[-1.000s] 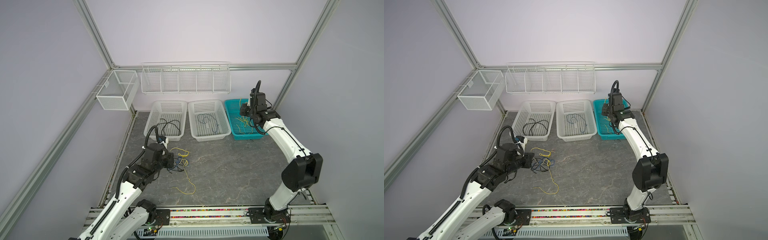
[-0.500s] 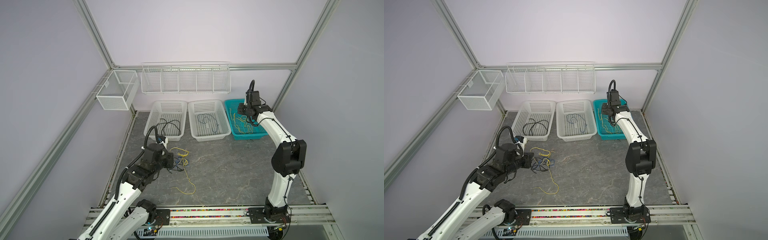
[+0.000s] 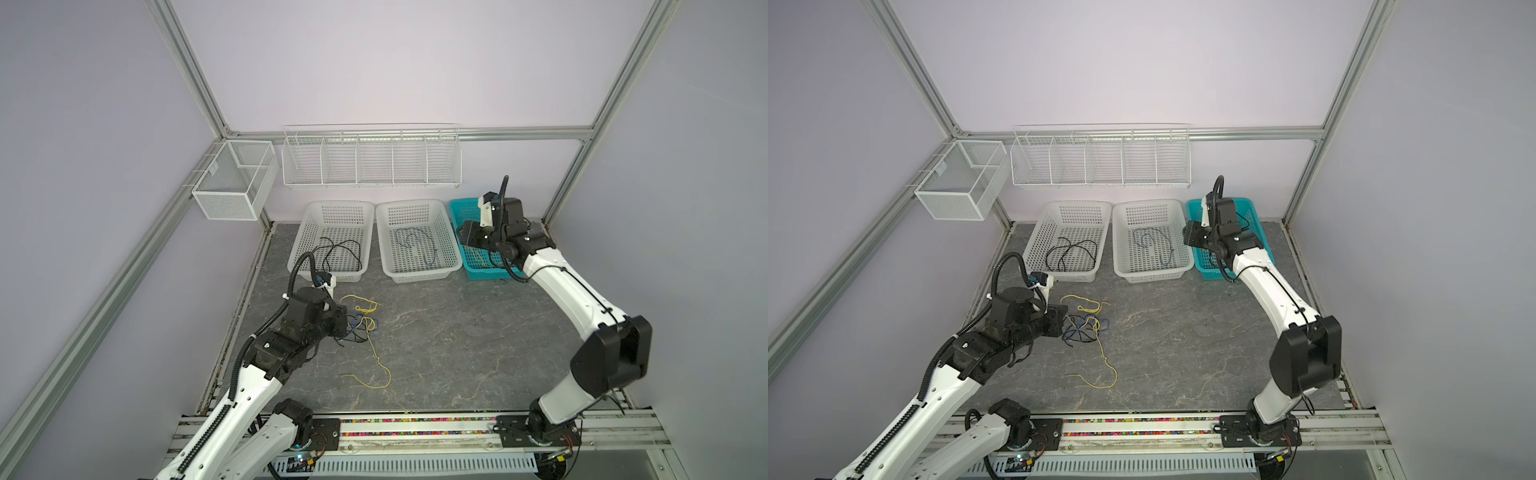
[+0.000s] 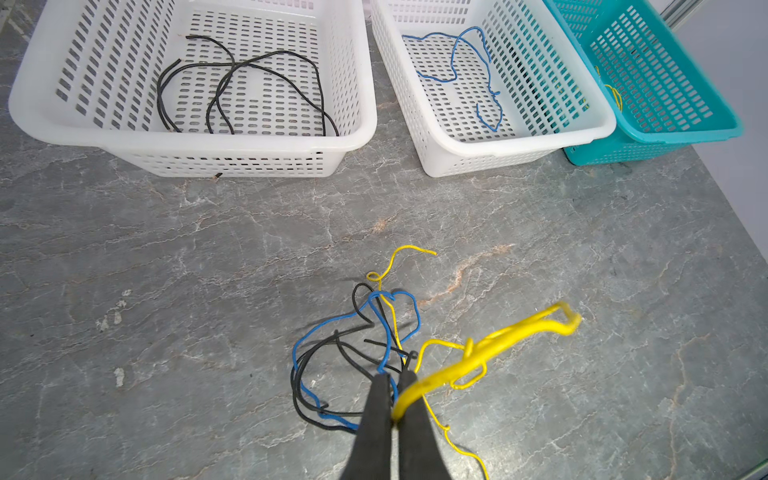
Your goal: Untangle the cables
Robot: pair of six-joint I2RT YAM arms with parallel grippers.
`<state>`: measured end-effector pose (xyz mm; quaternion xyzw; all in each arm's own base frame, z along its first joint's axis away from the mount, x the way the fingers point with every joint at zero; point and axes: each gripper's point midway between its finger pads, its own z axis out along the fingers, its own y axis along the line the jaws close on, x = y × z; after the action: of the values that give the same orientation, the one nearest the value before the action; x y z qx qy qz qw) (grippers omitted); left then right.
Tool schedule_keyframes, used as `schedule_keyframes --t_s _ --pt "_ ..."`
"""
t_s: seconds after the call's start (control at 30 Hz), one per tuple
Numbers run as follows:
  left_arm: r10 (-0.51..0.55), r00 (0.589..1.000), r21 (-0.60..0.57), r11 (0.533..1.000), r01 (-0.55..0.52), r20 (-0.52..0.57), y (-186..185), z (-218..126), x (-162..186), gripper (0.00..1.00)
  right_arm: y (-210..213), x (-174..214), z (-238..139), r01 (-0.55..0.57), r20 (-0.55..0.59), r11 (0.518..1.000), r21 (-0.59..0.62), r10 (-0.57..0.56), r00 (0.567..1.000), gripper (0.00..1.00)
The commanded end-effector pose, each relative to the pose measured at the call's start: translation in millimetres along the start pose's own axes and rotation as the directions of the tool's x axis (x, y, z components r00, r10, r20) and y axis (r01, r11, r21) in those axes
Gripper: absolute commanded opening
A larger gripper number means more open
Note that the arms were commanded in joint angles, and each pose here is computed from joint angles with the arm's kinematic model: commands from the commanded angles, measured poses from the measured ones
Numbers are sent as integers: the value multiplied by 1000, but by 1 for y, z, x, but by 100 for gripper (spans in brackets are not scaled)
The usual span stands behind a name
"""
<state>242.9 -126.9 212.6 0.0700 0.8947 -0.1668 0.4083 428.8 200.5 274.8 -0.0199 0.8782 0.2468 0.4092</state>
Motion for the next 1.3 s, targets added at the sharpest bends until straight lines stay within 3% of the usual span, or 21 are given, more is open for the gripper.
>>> schedule_keyframes --t_s 0.0,0.23,0.4,0.6,0.77,1.03,1.27 --pt "15 999 7 1000 -15 35 -2 -5 -6 0 69 53 -11 28 -78 963 -268 -51 996 58" --pt "14 999 6 1000 -15 48 -2 -8 -8 0 125 181 -23 133 -194 899 -417 -230 954 59" --pt "15 996 18 1000 -17 91 -4 -18 -13 0 149 253 -14 219 -246 872 -438 -350 904 59" --pt "21 995 15 1000 -23 93 -4 -19 -12 0 166 318 14 236 -310 871 -430 -388 868 58" --pt "30 995 8 999 -31 97 -4 -20 -12 0 170 353 35 277 -344 876 -394 -420 839 58" --pt "34 994 4 999 -34 100 -4 -21 -13 0 156 379 51 344 -375 890 -298 -441 816 54" --pt "34 994 -3 999 -33 103 -3 -22 -13 0 148 391 53 378 -388 887 -267 -458 800 39"
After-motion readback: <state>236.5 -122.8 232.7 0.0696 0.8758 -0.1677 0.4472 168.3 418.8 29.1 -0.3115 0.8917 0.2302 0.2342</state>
